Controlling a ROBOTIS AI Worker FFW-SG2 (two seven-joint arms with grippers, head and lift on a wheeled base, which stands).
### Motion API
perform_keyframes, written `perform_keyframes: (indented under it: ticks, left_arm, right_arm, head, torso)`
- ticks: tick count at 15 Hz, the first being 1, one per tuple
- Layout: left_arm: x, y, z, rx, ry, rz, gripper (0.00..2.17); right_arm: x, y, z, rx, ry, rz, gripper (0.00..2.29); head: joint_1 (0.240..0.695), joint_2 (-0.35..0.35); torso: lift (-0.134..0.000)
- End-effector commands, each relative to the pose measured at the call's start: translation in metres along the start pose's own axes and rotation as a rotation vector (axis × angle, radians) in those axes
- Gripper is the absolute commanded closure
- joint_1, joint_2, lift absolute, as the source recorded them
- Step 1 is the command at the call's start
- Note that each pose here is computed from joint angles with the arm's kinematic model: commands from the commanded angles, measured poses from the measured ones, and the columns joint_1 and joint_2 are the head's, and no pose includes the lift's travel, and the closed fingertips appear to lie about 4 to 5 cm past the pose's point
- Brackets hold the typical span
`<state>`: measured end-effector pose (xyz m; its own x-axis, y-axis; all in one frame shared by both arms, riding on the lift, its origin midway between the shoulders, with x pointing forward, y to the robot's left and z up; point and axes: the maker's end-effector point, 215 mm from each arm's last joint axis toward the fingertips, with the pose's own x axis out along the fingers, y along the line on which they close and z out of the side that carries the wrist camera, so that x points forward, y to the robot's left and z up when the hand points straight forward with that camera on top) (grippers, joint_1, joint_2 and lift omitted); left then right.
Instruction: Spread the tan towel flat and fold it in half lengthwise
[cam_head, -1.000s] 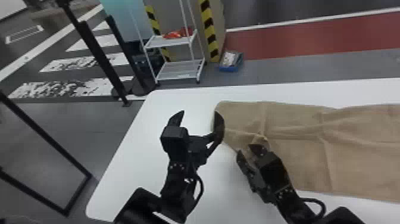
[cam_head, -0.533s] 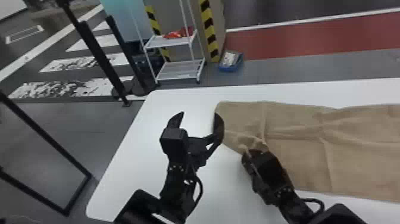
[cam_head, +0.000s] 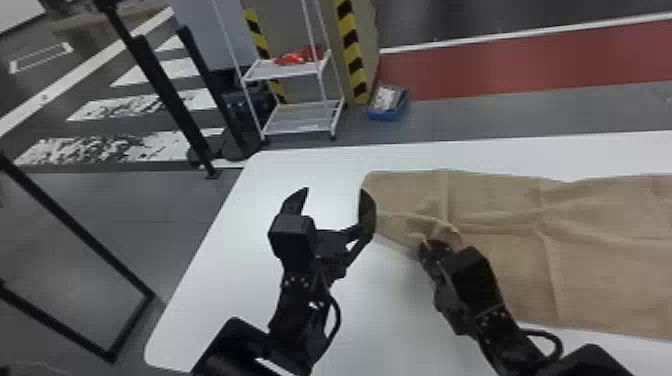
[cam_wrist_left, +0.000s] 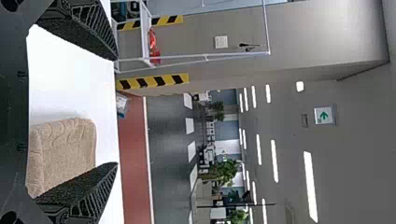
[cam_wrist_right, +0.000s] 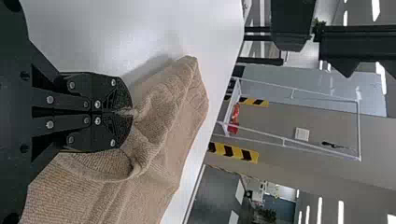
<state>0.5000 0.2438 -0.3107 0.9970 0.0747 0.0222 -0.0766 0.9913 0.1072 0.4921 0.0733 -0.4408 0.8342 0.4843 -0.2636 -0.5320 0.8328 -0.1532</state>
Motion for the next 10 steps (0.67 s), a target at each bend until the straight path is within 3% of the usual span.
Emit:
perform_keyframes:
  ticks: [1,4,5,7,9,10]
  left_arm:
    - [0.002,0.0,0.002,0.002,-0.004,0.001,0.08]
    - [0.007,0.002,0.01,-0.002,-0.018,0.004,0.08]
    - [0.009,0.003,0.013,-0.001,-0.025,0.006,0.08]
    - [0.012,0.003,0.018,-0.003,-0.035,0.007,0.08]
    - [0.013,0.005,0.018,-0.006,-0.032,0.007,0.08]
    - [0.013,0.004,0.019,-0.006,-0.035,0.005,0.08]
  right_arm:
    - [-0.005,-0.012,0.023,0.021,-0.048,-0.019,1.6]
    - [-0.012,-0.021,0.031,0.064,-0.012,-0.017,1.59]
    - [-0.014,-0.007,0.019,0.058,0.052,0.009,1.59]
    - [-0.018,0.025,0.016,0.051,0.091,0.064,1.59]
    - [-0.023,0.047,0.029,0.05,0.067,0.099,1.58]
    - [-0.024,0.046,0.036,0.054,0.054,0.092,1.46]
  head:
    - [0.695,0.343]
    - [0.695,0.334]
    - [0.695,0.327]
    - [0.695,0.33]
    - [0.695,0.347]
    - [0.695,0.35]
  torso:
    - [-0.128]
    - [-0.128]
    - [-0.128]
    - [-0.128]
    - [-0.128]
    - [-0.128]
